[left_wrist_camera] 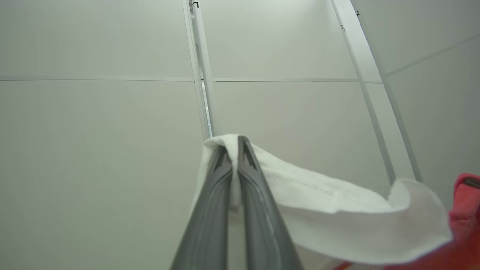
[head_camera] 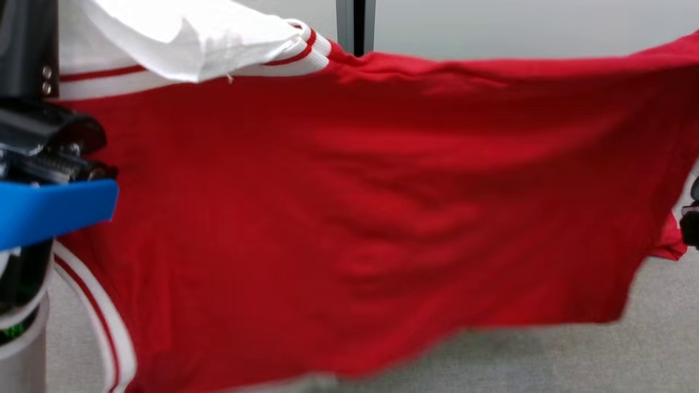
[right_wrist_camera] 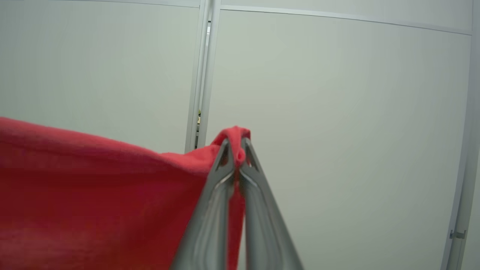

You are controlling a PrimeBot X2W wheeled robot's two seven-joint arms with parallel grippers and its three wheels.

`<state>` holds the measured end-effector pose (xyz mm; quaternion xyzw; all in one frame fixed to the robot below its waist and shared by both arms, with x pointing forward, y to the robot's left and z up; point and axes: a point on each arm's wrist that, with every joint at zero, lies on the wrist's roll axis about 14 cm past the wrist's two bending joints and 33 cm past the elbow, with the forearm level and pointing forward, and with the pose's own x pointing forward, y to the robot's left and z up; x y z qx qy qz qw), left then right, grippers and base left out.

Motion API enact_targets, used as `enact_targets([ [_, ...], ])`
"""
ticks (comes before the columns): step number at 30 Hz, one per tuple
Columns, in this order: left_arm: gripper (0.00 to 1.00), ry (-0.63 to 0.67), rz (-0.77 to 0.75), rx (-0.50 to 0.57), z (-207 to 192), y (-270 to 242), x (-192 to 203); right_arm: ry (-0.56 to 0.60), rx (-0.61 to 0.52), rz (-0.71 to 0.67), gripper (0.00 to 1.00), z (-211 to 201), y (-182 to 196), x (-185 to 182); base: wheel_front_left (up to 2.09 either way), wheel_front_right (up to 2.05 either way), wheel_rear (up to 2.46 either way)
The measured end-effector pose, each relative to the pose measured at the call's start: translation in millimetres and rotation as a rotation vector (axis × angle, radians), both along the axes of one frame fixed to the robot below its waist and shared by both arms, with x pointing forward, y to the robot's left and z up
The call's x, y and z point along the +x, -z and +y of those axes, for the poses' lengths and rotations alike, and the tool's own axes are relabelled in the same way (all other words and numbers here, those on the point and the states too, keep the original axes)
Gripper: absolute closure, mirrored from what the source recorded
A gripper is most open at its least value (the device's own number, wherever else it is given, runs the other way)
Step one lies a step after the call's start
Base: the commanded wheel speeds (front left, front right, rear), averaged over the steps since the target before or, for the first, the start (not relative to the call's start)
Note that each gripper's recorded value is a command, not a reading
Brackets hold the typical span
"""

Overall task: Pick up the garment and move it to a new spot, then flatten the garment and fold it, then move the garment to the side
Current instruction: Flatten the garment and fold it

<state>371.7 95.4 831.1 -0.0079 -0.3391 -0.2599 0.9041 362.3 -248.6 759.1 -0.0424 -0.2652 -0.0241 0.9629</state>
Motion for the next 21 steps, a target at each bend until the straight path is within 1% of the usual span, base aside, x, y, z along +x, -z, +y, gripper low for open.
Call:
enact_targets([
  [2,1.00,0.006,0.033,0.034,-5,3,16,0.011,0.005,0.013,1.00,-3,2,2,0.00,0.00,0.00],
  [5,1.00,0.024,0.090,0.062,-15,12,46,0.047,-0.014,0.096,1.00,-11,21,18,0.00,0.00,0.00],
  [9,1.00,0.032,0.192,0.081,-24,37,99,0.062,-0.012,0.219,1.00,-17,56,58,0.00,0.00,0.00],
  [11,1.00,0.024,0.232,0.097,-27,51,126,0.087,-0.057,0.257,1.00,-20,65,82,0.00,0.00,0.00],
  [13,1.00,0.005,0.268,0.118,-29,63,152,0.078,-0.045,0.258,1.00,-19,67,107,0.00,0.00,0.00],
  [17,1.00,-0.061,0.268,0.165,-28,69,198,0.077,-0.062,0.269,1.00,-15,71,158,0.00,0.00,0.00],
  [19,1.00,-0.085,0.259,0.173,-27,69,216,0.090,-0.074,0.261,1.00,-14,70,180,0.00,0.00,0.00],
  [21,1.00,-0.096,0.247,0.164,-28,68,231,0.085,-0.062,0.247,1.00,-10,70,199,0.00,0.00,0.00],
])
